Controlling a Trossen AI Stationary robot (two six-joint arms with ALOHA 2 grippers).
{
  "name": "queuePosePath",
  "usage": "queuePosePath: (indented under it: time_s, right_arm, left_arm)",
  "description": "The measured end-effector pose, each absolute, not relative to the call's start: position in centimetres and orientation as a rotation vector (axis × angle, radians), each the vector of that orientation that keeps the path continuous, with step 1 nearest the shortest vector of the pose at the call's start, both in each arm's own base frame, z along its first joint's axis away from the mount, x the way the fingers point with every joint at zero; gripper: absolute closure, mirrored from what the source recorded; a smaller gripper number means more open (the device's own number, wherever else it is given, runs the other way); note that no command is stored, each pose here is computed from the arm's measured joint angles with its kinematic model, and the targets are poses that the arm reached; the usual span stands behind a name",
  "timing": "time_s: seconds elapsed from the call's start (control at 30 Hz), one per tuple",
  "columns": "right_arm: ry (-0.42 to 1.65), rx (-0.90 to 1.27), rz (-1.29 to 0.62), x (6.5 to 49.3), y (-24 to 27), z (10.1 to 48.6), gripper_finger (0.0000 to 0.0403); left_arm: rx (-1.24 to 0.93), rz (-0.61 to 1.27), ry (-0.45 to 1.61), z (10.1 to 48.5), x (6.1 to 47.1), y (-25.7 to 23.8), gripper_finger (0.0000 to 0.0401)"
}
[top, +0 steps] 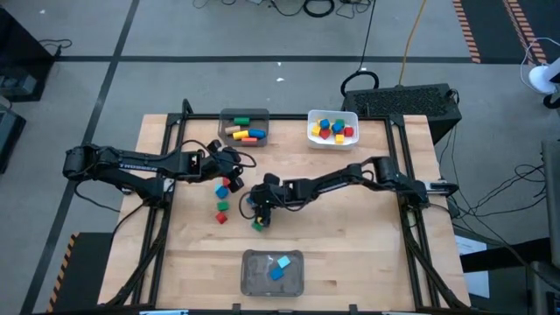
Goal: Sort blocks by size
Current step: Put the blue half circle block into the bottom black bin
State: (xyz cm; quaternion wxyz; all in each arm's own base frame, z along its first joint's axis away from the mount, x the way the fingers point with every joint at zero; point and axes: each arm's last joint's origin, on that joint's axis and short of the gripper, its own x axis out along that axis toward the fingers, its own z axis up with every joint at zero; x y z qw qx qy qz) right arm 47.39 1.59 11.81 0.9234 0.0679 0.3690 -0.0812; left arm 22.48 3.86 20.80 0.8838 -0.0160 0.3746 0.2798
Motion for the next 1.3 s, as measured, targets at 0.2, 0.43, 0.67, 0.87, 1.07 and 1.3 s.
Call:
queuePosePath:
  time_s: [0.2, 0.43, 0.67, 0.87, 1.07, 1.3]
  right_arm:
    - [0.741, 0.148, -0.18, 47.5, 0.8, 11.9, 0.02]
    - [0.74, 0.153, -0.193, 47.5, 0.1, 11.9, 0.0225]
    - [0.741, 0.136, -0.18, 47.5, 0.2, 12.0, 0.0299]
    - [0.742, 0.136, -0.158, 47.5, 0.3, 12.0, 0.0352]
    - [0.764, 0.127, -0.145, 47.2, 0.9, 12.6, 0.0355]
    - [0.737, 0.112, -0.093, 46.4, 3.4, 16.0, 0.0354]
  left_arm:
    - [-0.035, 0.58, 0.775, 20.8, 22.5, 3.9, 0.0235]
    - [-0.035, 0.58, 0.773, 20.8, 22.5, 3.9, 0.0235]
    - [-0.035, 0.58, 0.773, 20.8, 22.5, 3.9, 0.0234]
    - [-0.035, 0.58, 0.773, 20.8, 22.5, 3.9, 0.0235]
    - [-0.034, 0.58, 0.774, 20.8, 22.5, 3.9, 0.0234]
    - [-0.034, 0.58, 0.777, 20.8, 22.5, 3.9, 0.0234]
